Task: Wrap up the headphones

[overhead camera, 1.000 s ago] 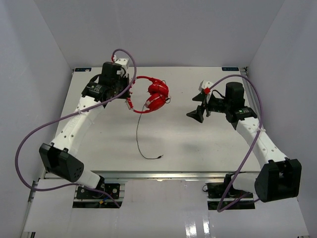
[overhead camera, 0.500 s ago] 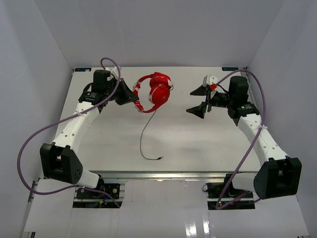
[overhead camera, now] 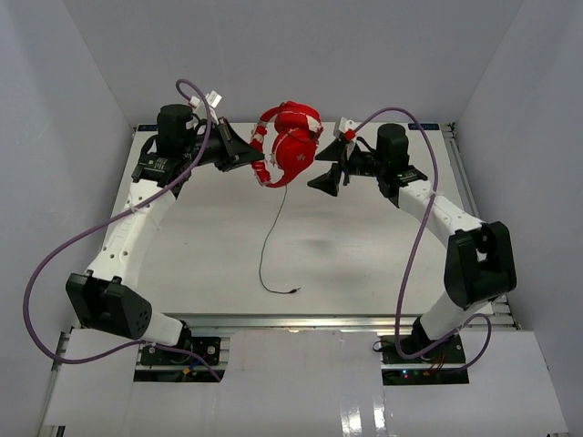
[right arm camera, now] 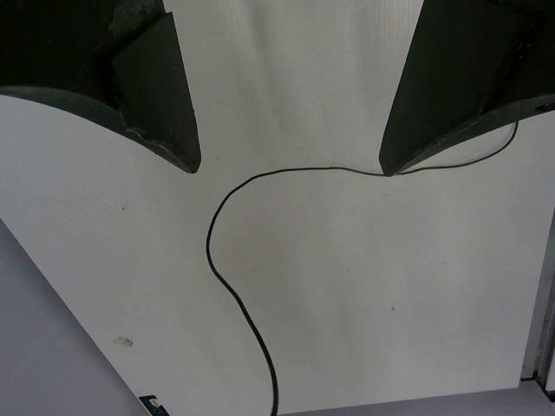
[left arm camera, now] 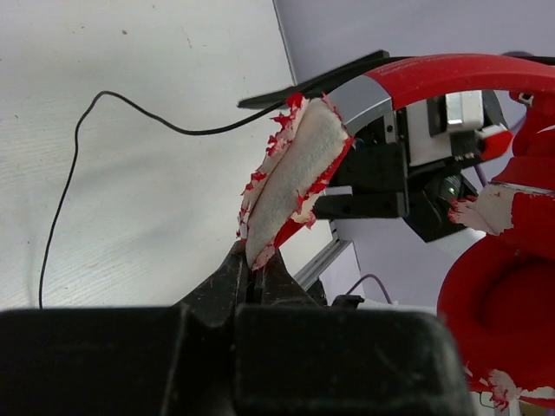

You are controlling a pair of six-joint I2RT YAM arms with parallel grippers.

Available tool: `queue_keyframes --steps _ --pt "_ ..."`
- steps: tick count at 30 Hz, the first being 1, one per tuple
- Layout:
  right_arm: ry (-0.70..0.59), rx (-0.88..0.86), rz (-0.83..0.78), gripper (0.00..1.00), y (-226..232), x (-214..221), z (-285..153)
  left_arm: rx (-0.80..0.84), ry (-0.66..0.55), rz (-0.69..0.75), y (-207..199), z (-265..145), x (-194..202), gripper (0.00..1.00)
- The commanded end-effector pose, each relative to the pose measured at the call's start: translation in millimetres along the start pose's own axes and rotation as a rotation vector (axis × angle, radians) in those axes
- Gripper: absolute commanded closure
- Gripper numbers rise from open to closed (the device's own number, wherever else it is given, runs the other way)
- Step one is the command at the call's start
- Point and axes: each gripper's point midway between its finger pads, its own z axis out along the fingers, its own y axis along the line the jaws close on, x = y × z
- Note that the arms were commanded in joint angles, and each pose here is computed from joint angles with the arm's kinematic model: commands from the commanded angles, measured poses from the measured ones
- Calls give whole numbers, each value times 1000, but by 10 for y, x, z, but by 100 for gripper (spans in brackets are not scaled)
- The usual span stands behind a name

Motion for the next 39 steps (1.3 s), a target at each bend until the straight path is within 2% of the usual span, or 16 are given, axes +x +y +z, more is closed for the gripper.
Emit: queue_keyframes --steps 1,4,10,12,14,16,21,22,25,27,30,31,33,34,36,39 --pt "-123 -59 -99 10 -58 -430 326 103 -51 62 -593 -382 -142 100" --pt "-122 -85 -76 10 -137 -310 573 112 -59 55 -674 -433 -161 100" --pt "-163 -185 -68 10 -135 -271 794 121 -64 44 -759 -456 -217 100" --pt "-150 -186 -49 8 -153 -147 881 123 -68 38 -781 -463 -233 100" --pt "-137 -192 -26 2 -176 -13 954 128 -78 38 -826 -481 -268 100" --pt "-140 -234 3 12 -114 122 995 130 -94 44 -874 -512 -311 100" --pt "-190 -365 134 53 321 231 925 123 -114 46 -912 -531 -375 100" --pt "-197 -376 134 56 413 252 936 123 -119 48 -921 -532 -393 100" --pt "-190 -382 164 79 619 278 971 125 -136 53 -966 -559 -437 100" --pt "-201 -356 175 90 678 213 951 103 -163 70 -962 -582 -497 100" --pt "-180 -289 180 92 718 189 829 -1 -229 106 -779 -584 -626 100" --pt "-93 -245 257 92 723 374 796 -76 -266 103 -605 -557 -687 100" --pt "-13 -140 175 92 672 298 654 -206 -315 138 -290 -521 -778 100" --pt "24 -99 84 92 633 313 610 -266 -340 138 -137 -509 -816 100" --pt "135 -6 75 92 618 354 413 -394 -396 170 191 -500 -924 100" --pt "282 73 -47 92 616 380 147 -540 -449 204 565 -449 -1085 100"
